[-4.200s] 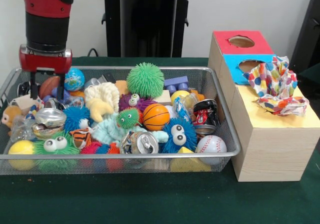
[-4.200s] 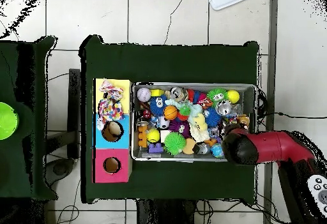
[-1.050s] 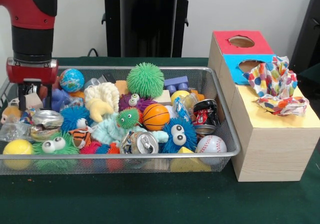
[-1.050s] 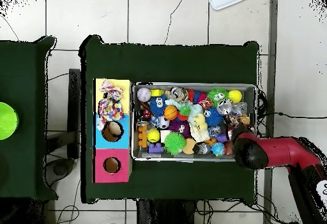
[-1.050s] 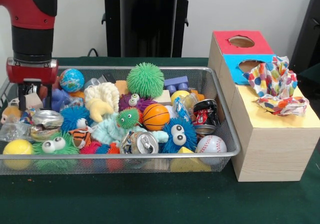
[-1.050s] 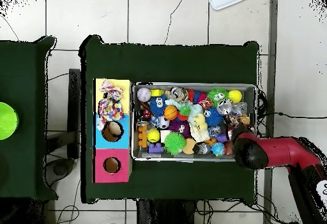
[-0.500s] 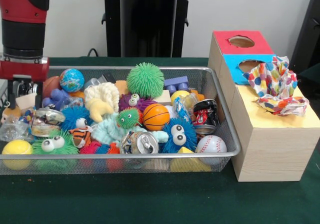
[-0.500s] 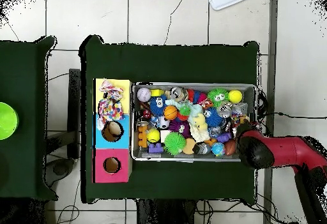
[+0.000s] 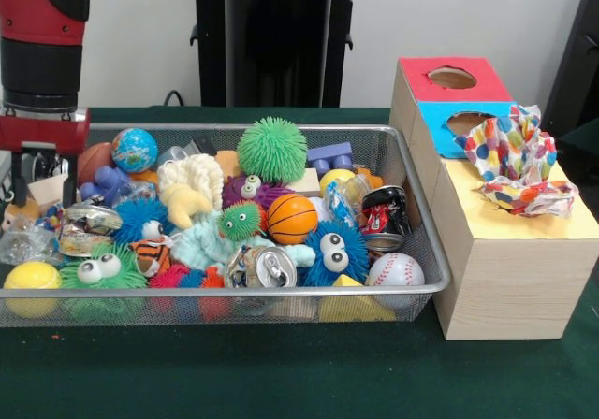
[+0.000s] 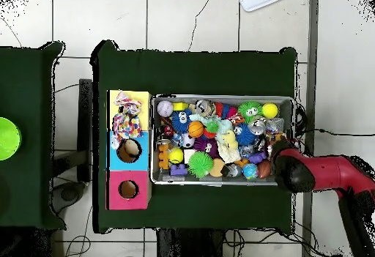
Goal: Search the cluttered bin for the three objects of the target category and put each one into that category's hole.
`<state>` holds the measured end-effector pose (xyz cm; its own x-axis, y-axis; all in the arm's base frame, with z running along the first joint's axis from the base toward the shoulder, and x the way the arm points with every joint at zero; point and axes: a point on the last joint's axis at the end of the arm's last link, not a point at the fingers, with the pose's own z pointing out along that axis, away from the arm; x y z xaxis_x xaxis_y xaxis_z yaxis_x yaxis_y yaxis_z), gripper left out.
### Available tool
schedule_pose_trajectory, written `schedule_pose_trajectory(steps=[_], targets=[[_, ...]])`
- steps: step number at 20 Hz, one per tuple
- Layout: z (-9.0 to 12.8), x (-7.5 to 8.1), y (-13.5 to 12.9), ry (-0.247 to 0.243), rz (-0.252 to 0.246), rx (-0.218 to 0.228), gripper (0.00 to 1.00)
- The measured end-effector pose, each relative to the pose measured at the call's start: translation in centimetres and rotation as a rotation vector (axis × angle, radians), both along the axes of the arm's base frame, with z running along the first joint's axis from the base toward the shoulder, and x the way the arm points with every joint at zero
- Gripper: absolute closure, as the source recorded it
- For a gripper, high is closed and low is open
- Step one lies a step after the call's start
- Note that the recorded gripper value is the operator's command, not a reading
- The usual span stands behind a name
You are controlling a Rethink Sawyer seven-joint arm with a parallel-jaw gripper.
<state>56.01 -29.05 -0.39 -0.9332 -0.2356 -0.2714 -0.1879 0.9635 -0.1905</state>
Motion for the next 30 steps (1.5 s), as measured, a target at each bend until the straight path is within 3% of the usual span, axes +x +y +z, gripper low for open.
schedule_pose_trajectory(steps=[19, 30], targets=[[-1.2, 0.1, 1.2, 0.01, -0.002, 0.029, 0.0], [-3.4, 1.4, 2.1, 0.01, -0.001, 0.045, 0.0]])
